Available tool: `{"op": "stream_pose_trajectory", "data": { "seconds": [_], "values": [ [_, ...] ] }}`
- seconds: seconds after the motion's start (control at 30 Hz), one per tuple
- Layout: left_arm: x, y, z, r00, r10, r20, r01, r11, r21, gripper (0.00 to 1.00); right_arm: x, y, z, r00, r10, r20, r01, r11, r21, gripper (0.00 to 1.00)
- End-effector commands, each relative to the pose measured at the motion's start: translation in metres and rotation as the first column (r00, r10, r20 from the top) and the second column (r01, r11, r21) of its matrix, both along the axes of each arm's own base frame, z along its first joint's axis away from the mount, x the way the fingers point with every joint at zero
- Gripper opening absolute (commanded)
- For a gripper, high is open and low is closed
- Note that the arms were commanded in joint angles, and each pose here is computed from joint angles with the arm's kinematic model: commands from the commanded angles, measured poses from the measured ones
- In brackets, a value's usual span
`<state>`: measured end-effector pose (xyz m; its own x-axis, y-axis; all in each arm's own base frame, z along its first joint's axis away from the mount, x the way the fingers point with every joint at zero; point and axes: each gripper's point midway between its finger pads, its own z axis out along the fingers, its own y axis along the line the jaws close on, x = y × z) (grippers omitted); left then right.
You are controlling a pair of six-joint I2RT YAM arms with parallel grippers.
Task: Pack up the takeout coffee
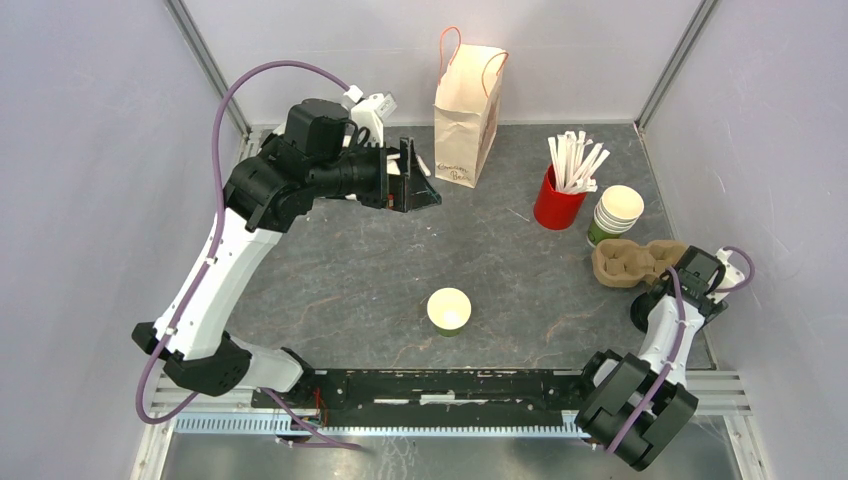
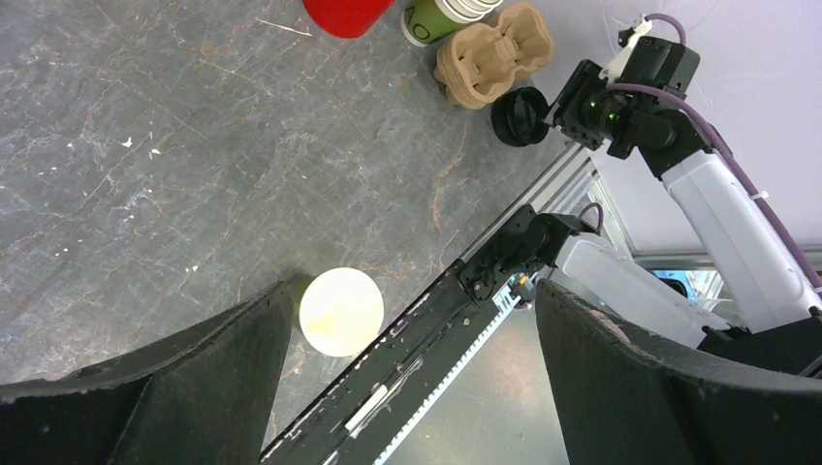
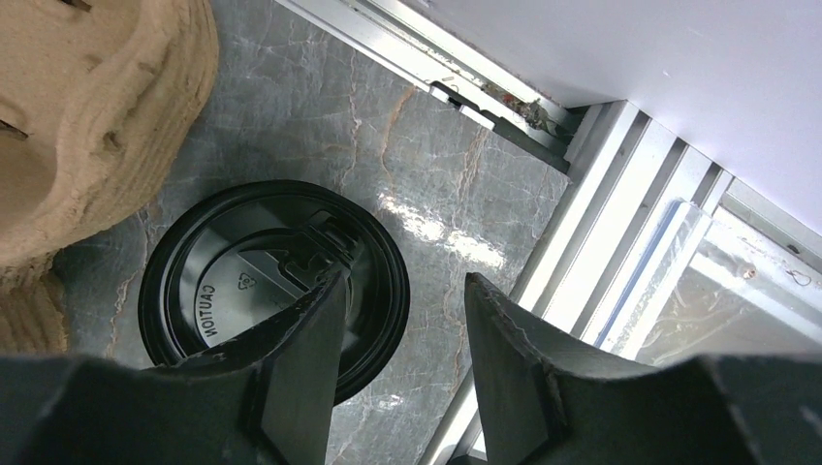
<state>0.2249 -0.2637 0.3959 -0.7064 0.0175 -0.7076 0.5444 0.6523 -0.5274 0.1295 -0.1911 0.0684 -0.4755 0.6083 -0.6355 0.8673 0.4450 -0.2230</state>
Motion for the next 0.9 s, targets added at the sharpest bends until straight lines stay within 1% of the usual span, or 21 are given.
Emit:
{"op": "stream_pose_trajectory", "data": {
  "seconds": [0.0,0.27,0.53,0.87],
  "values": [
    [0.005,0.0,0.02,0.994,-0.019,0.112,0.02,1.0,-0.011,1.0,0.003,-0.008,0.002,1.0,-0.008,0.025,0.009,0.999,-0.032,0.52],
    [0.008,-0.003,0.019,0.994,-0.019,0.106,0.02,1.0,-0.007,1.0,0.013,-0.012,0.002,0.999,0.011,0.042,-0.01,0.999,-0.03,0.45],
    [0.011,-0.004,0.018,0.995,-0.017,0.1,0.017,1.0,-0.005,1.0,0.025,-0.014,0.002,0.996,0.057,0.062,-0.056,0.998,-0.02,0.45],
    [0.012,-0.005,0.02,0.994,-0.016,0.108,0.017,1.0,-0.005,1.0,0.03,-0.021,0.007,0.997,0.062,0.053,-0.06,0.998,-0.028,0.46]
  ]
}}
